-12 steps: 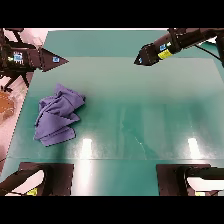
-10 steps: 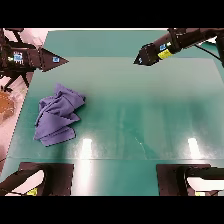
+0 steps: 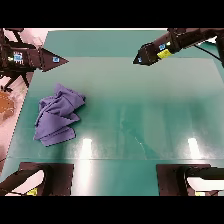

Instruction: Fold the shirts.

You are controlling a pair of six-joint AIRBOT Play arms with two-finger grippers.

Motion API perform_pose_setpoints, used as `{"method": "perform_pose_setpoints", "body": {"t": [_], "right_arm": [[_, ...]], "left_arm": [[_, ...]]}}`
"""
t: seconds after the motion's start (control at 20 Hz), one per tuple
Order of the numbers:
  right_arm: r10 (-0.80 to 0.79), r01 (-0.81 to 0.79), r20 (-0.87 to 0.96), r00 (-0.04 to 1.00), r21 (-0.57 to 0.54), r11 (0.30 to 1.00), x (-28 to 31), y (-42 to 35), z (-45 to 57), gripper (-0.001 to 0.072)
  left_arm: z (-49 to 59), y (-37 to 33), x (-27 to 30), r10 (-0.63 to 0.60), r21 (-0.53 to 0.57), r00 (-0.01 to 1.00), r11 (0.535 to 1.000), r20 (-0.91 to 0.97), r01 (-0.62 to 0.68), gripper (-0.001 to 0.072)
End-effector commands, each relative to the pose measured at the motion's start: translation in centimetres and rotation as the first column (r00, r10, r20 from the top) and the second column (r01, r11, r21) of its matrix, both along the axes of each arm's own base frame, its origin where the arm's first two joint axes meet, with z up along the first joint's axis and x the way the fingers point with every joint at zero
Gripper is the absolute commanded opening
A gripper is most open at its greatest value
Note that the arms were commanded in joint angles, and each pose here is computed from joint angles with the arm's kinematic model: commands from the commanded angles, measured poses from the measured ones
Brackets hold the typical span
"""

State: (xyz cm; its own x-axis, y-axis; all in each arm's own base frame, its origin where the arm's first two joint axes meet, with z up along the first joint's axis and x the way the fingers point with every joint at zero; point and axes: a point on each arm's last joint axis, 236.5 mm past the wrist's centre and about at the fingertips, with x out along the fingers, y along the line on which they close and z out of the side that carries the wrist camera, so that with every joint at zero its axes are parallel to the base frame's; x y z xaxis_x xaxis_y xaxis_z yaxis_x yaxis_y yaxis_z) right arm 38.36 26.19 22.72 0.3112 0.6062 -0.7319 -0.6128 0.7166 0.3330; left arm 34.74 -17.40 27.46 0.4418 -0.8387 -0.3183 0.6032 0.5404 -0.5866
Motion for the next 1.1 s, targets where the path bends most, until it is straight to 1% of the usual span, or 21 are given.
{"method": "perform_pose_setpoints", "body": {"t": [0.0,0.15,0.25,0.55,0.65,0.7,0.75,0.85,0.9,0.95,1.0,1.05], "right_arm": [[0.022,-0.022,-0.015,1.000,0.026,0.999,-0.6,0.6,0.3,0.0016],[0.044,-0.043,-0.042,0.998,0.026,0.999,-1.4,0.7,0.1,0.0015],[0.067,-0.066,-0.073,0.995,0.006,0.998,-2.4,0.7,-0.4,0.0015],[0.095,-0.097,-0.105,0.990,-0.012,0.995,-3.5,0.8,-0.8,0.0016],[0.123,-0.125,-0.108,0.986,-0.013,0.992,-4.2,1.8,-1.0,0.0016],[0.143,-0.146,-0.117,0.983,-0.016,0.989,-4.6,2.6,-1.4,0.0016],[0.163,-0.167,-0.129,0.978,-0.020,0.986,-4.9,3.4,-1.9,0.0016],[0.214,-0.221,-0.161,0.964,-0.030,0.975,-5.9,5.6,-3.5,0.0016],[0.249,-0.259,-0.170,0.953,-0.038,0.965,-6.4,6.6,-4.4,0.0016],[0.291,-0.303,-0.172,0.941,-0.049,0.952,-6.9,7.5,-5.3,0.0016],[0.322,-0.337,-0.181,0.929,-0.057,0.940,-7.3,8.5,-6.2,0.0019],[0.336,-0.353,-0.191,0.922,-0.062,0.934,-7.7,9.3,-7.0,0.0114]], "left_arm": [[0.0,0.0,0.0,0.000,0.001,1.000,1.000,0.001,0.000,0.0024],[0.1,0.1,0.2,0.008,-0.002,1.000,1.000,0.006,-0.008,0.0024],[1.5,0.2,1.2,0.058,-0.062,0.998,0.996,0.017,-0.057,0.0024],[3.0,-0.2,1.3,0.060,-0.133,0.998,0.989,0.021,-0.056,0.0024],[4.0,0.2,2.2,0.101,-0.174,0.994,0.980,0.039,-0.093,0.0024],[3.8,0.7,2.5,0.117,-0.153,0.992,0.982,0.057,-0.107,0.0025],[2.8,1.5,3.0,0.127,-0.075,0.986,0.990,0.108,-0.119,0.0024],[-1.2,3.7,2.5,0.113,0.122,0.991,0.985,0.078,-0.122,0.0025],[-3.5,5.0,1.9,0.112,0.215,0.993,0.970,0.025,-0.115,0.0076],[-5.3,6.4,1.5,0.153,0.276,0.987,0.952,-0.045,-0.135,0.0464],[-6.6,8.4,1.7,0.240,0.328,0.966,0.924,-0.093,-0.198,0.0699],[-7.3,10.1,1.7,0.292,0.387,0.952,0.892,-0.095,-0.235,0.0699]]}}
